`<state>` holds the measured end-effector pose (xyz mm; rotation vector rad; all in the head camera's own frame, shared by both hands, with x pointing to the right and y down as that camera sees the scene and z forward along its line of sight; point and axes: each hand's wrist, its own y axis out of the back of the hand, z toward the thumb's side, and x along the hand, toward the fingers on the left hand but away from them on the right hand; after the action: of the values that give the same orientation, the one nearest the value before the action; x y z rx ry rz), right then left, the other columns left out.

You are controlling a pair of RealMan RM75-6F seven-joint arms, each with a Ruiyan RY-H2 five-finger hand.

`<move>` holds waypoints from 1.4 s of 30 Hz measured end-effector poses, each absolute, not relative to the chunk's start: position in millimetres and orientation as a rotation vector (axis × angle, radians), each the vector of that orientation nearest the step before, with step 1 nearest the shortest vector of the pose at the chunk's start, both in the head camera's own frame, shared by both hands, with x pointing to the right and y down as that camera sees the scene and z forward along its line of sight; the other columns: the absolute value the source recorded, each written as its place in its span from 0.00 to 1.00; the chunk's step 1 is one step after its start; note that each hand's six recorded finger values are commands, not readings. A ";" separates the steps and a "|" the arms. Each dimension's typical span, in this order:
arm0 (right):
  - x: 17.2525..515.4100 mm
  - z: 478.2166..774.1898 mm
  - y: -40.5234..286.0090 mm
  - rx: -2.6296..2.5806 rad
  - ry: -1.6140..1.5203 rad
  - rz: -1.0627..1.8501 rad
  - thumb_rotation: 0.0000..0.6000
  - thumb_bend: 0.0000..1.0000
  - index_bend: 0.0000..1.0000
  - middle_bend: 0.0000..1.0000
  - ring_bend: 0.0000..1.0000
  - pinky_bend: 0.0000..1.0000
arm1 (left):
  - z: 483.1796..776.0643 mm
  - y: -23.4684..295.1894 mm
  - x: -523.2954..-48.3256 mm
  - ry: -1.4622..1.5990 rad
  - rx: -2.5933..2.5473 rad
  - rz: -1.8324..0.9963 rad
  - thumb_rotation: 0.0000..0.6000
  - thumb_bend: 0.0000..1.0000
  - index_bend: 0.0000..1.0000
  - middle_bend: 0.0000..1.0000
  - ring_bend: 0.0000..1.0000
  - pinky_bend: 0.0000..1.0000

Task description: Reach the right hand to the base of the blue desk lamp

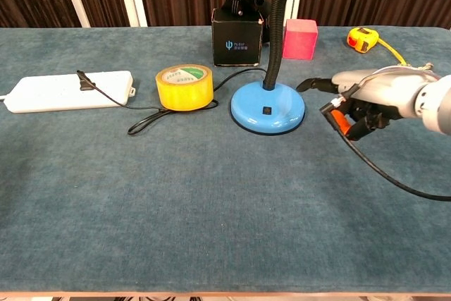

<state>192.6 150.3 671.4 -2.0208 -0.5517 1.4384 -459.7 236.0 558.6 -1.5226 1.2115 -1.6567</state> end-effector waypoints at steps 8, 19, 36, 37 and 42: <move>167.5 687.1 147.7 -2.047 -0.515 1.436 1.00 0.81 0.00 0.78 0.83 0.87 | 558.4 235.9 -459.5 1.214 -1.526 -1.658 1.00 0.64 0.14 0.02 0.00 0.00; 147.0 703.4 144.0 -2.064 -0.500 1.464 1.00 0.81 0.00 0.78 0.83 0.91 | 558.2 236.1 -459.8 1.216 -1.531 -1.660 1.00 0.64 0.14 0.02 0.00 0.00; 145.8 713.3 146.4 -2.054 -0.469 1.497 1.00 0.81 0.00 0.78 0.83 0.97 | 558.2 236.2 -461.2 1.216 -1.529 -1.664 1.00 0.64 0.14 0.02 0.00 0.00; 146.5 713.5 146.4 -2.053 -0.469 1.499 1.00 0.81 0.00 0.78 0.83 0.97 | 558.3 236.2 -461.3 1.216 -1.529 -1.665 1.00 0.64 0.14 0.02 0.00 0.00; 147.9 712.7 149.7 -2.055 -0.456 1.495 1.00 0.81 0.00 0.78 0.83 0.98 | 558.5 236.2 -461.1 1.215 -1.529 -1.664 1.00 0.64 0.14 0.02 0.00 0.00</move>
<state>147.9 149.7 712.7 -2.0553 -0.4562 1.4951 -461.1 236.2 558.5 -1.5288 1.2155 -1.6643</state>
